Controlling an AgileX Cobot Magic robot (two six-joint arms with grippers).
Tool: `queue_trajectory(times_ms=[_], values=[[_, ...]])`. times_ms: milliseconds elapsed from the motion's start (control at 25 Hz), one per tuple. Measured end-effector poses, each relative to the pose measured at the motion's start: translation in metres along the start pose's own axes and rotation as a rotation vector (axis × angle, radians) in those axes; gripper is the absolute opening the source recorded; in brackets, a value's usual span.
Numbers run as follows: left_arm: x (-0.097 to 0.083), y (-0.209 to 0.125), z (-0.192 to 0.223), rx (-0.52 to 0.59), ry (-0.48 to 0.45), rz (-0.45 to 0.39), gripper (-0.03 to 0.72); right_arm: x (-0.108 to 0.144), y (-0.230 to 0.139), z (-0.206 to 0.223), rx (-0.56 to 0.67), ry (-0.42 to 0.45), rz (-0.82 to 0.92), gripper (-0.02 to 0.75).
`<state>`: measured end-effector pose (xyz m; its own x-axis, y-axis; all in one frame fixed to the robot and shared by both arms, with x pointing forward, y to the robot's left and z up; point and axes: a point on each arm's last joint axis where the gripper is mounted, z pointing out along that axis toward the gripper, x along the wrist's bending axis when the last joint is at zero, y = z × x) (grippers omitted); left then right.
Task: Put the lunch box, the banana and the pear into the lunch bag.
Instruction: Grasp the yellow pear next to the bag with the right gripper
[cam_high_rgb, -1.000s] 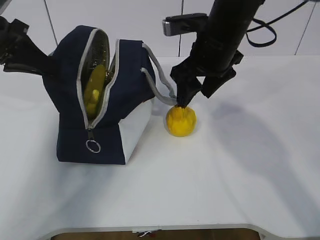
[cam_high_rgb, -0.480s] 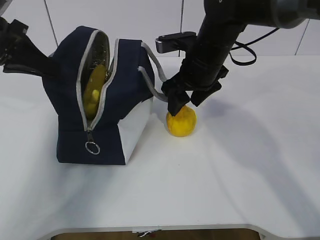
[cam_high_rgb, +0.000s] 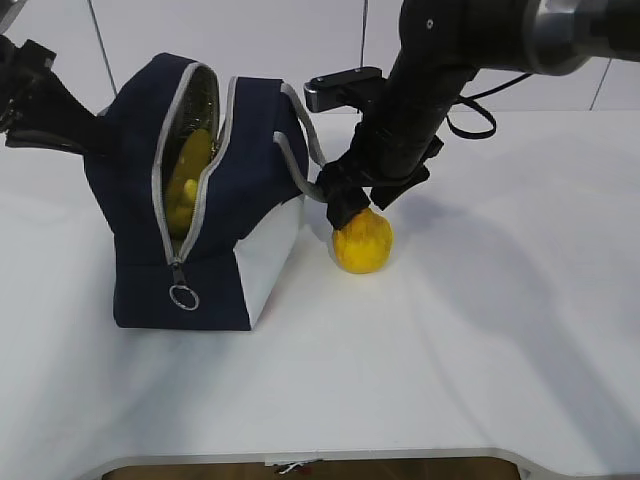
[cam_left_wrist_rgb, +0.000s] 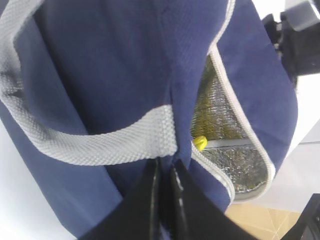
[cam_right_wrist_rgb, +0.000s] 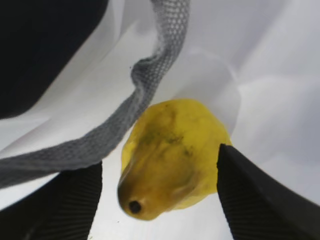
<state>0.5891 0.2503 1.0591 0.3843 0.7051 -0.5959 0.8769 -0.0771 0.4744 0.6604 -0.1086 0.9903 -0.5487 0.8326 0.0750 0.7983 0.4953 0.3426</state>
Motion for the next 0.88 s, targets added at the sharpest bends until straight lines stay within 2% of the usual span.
queue_trajectory(times_ms=[360, 440, 680, 880], values=[[0.0, 0.0, 0.0, 0.005, -0.004, 0.0, -0.005, -0.005, -0.002, 0.016, 0.031, -0.023, -0.016, 0.552], [0.0, 0.0, 0.0, 0.005, -0.004, 0.0, -0.005, -0.004, -0.001, 0.015, 0.029, -0.023, -0.016, 0.515], [0.0, -0.001, 0.0, 0.007, -0.005, 0.0, -0.005, -0.005, -0.001, 0.012, 0.055, -0.03, -0.027, 0.342], [0.0, -0.001, 0.0, 0.007, -0.005, 0.0, -0.005, -0.005, -0.005, 0.004, 0.145, -0.035, -0.042, 0.305]])
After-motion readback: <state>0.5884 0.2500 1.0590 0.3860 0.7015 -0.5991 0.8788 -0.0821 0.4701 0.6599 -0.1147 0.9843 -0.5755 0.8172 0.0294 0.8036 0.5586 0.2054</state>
